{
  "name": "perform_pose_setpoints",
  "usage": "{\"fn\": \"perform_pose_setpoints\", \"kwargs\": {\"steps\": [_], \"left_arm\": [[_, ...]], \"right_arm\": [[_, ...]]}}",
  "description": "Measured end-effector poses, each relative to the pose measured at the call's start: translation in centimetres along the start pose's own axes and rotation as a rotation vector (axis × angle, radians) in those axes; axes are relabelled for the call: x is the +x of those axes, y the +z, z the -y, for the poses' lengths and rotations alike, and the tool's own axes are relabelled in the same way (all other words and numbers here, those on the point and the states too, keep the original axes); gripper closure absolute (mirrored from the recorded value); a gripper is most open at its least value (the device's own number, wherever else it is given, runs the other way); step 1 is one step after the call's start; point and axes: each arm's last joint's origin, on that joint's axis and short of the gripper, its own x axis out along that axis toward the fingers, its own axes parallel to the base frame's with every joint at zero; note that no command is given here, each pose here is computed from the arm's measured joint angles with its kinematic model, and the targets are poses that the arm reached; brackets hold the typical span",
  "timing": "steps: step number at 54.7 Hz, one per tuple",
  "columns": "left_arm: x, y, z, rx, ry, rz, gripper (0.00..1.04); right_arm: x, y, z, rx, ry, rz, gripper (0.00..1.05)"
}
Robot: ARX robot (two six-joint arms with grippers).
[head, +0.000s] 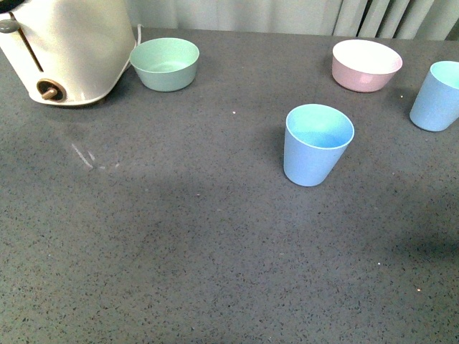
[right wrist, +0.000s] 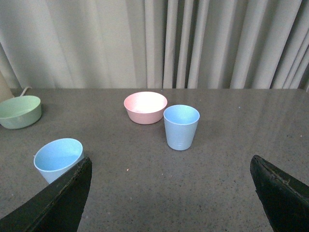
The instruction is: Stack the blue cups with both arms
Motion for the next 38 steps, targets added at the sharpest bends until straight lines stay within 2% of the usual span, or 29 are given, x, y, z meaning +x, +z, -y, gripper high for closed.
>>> {"fn": "perform_pose_setpoints", "kwargs": {"steps": [3,5,8,15,19,38], "left_arm": [[-2.8,0.1,-3.7,0.002,0.038,0.155,0.45],[-5.1,0.2,-5.8,0.007,0.049,0.208,0.54],[-7.1,-0.1,-7.4,0.018,0.062,0.234,0.63],[-9.8,-1.9,-9.0,0.034,0.068,0.238,0.84],[-11.0,-3.6,-9.6,0.043,0.062,0.208,1.02],[-14.9,-6.3,-11.1,0.048,0.066,0.216,1.03]], "right_arm": [[0.0,0.0,0.0,0.000,-0.003,0.000,0.09],[0.0,0.0,0.0,0.000,-0.003,0.000,0.09],[0.0,0.0,0.0,0.000,-0.002,0.000,0.09],[0.0,0.0,0.0,0.000,-0.001,0.000,0.09],[0.0,0.0,0.0,0.000,-0.002,0.000,0.09],[0.0,0.0,0.0,0.000,-0.002,0.000,0.09]]}}
